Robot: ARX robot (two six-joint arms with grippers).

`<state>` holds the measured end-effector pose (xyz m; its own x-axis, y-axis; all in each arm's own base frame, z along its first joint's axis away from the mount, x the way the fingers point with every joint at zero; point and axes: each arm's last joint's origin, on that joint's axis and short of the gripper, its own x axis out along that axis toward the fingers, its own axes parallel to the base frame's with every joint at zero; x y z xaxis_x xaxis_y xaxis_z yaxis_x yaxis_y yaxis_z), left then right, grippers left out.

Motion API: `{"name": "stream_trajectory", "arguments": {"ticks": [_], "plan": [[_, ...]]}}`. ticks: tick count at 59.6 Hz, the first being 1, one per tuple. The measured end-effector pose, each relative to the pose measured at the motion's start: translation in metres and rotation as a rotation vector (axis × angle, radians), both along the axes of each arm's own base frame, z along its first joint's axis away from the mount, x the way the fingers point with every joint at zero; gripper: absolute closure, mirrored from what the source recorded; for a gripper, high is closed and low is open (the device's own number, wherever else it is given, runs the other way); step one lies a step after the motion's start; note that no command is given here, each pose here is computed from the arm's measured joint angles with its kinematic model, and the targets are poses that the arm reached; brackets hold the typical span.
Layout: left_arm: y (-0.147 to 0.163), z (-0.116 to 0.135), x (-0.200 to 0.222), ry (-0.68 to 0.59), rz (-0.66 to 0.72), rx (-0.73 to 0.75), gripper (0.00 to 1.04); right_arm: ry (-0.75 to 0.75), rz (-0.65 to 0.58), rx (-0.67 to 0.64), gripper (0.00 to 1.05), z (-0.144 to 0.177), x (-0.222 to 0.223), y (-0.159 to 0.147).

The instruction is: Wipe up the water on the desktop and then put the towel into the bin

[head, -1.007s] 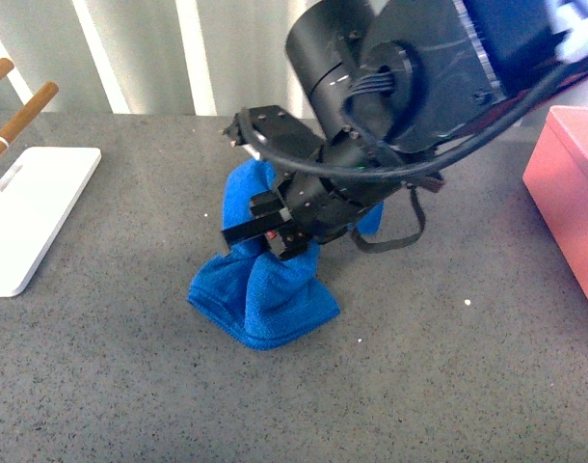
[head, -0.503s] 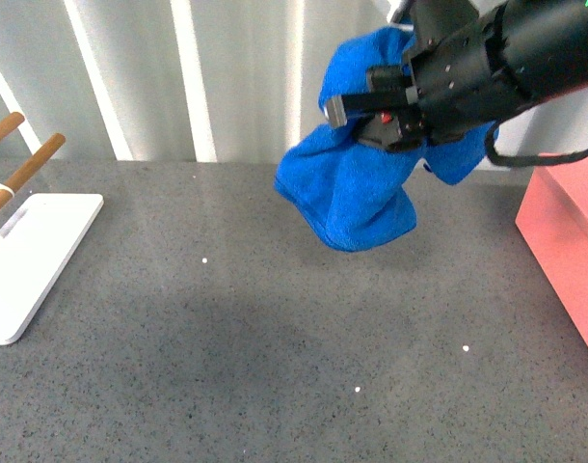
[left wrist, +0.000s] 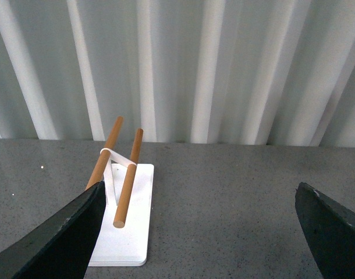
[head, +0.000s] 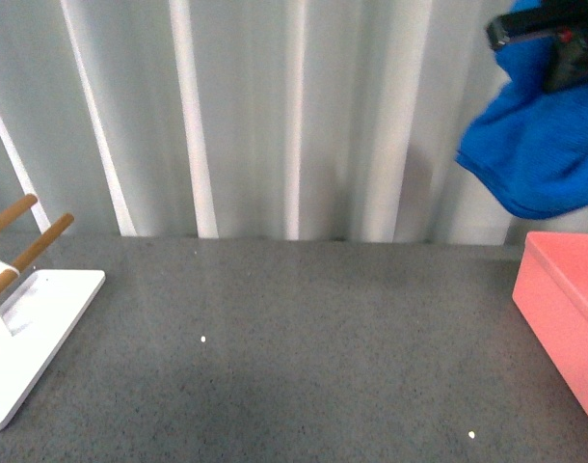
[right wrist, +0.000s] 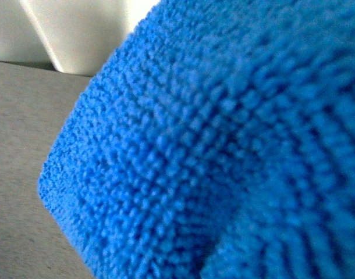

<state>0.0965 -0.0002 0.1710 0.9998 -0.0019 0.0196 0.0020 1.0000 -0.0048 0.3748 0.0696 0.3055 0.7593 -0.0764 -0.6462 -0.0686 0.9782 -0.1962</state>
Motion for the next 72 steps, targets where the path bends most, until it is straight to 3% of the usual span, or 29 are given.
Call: {"name": "stream_trajectory", "arguments": {"ticks": [11, 21, 40, 72], "plan": [[0.000, 0.000, 0.000, 0.000, 0.000, 0.000, 0.07, 0.124, -0.148, 0.023, 0.99, 0.012, -0.003, -0.032], [0.000, 0.000, 0.000, 0.000, 0.000, 0.000, 0.07, 0.192, -0.221, 0.071, 0.99, 0.013, 0.000, -0.041], [0.000, 0.000, 0.000, 0.000, 0.000, 0.000, 0.07, 0.219, -0.241, 0.080, 0.99, -0.009, 0.011, -0.056], [0.000, 0.000, 0.000, 0.000, 0.000, 0.000, 0.07, 0.241, -0.361, 0.007, 0.99, -0.049, 0.006, -0.143]]}}
